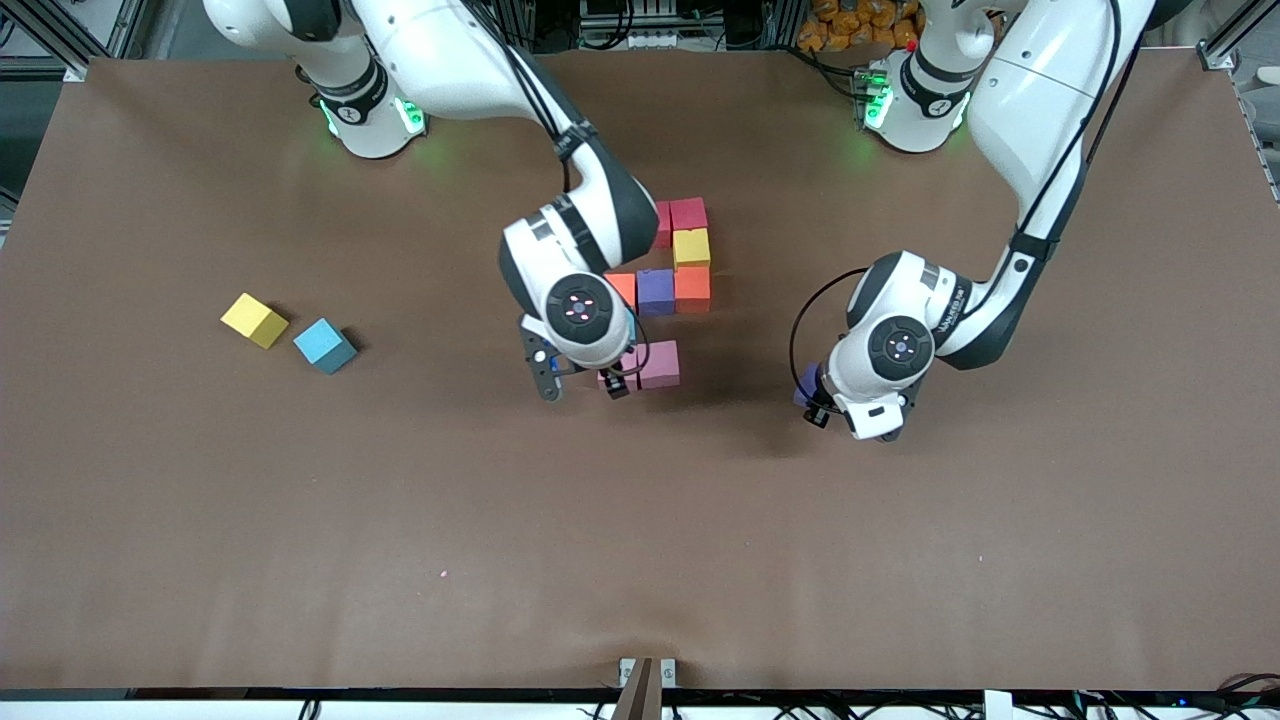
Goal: Form number 2 with 11 blocks
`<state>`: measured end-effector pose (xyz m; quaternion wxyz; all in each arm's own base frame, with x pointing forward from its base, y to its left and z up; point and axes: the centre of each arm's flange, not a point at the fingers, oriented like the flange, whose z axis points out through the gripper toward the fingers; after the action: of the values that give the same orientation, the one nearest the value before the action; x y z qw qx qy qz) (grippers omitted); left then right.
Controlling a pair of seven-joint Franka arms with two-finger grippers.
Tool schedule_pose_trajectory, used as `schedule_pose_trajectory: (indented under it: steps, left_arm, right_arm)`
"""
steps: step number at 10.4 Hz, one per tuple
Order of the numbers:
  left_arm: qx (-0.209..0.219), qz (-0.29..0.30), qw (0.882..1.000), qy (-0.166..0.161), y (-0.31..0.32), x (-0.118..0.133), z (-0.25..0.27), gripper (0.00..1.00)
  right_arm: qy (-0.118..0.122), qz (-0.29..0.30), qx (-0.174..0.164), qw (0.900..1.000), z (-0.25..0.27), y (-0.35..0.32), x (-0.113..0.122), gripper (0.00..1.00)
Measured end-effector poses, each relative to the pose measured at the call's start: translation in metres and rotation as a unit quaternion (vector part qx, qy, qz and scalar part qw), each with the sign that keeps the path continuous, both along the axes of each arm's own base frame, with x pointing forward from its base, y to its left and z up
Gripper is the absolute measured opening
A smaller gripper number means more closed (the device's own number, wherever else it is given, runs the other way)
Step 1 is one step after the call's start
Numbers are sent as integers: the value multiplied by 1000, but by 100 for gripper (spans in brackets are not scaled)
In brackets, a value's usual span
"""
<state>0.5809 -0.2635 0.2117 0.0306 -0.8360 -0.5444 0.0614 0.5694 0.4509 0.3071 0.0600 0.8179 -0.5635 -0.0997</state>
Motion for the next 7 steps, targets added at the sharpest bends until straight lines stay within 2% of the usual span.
schedule_pose_trajectory:
  steps: [4, 7]
  left_arm:
    - [-14, 86, 996, -3, -43, -16, 4, 55]
    - [-24, 144, 989, -22, -86, -33, 8, 55]
  right_arm:
    - [21, 74, 49, 996, 81, -84, 33, 100]
    - [25, 122, 78, 989, 113, -156, 57, 100]
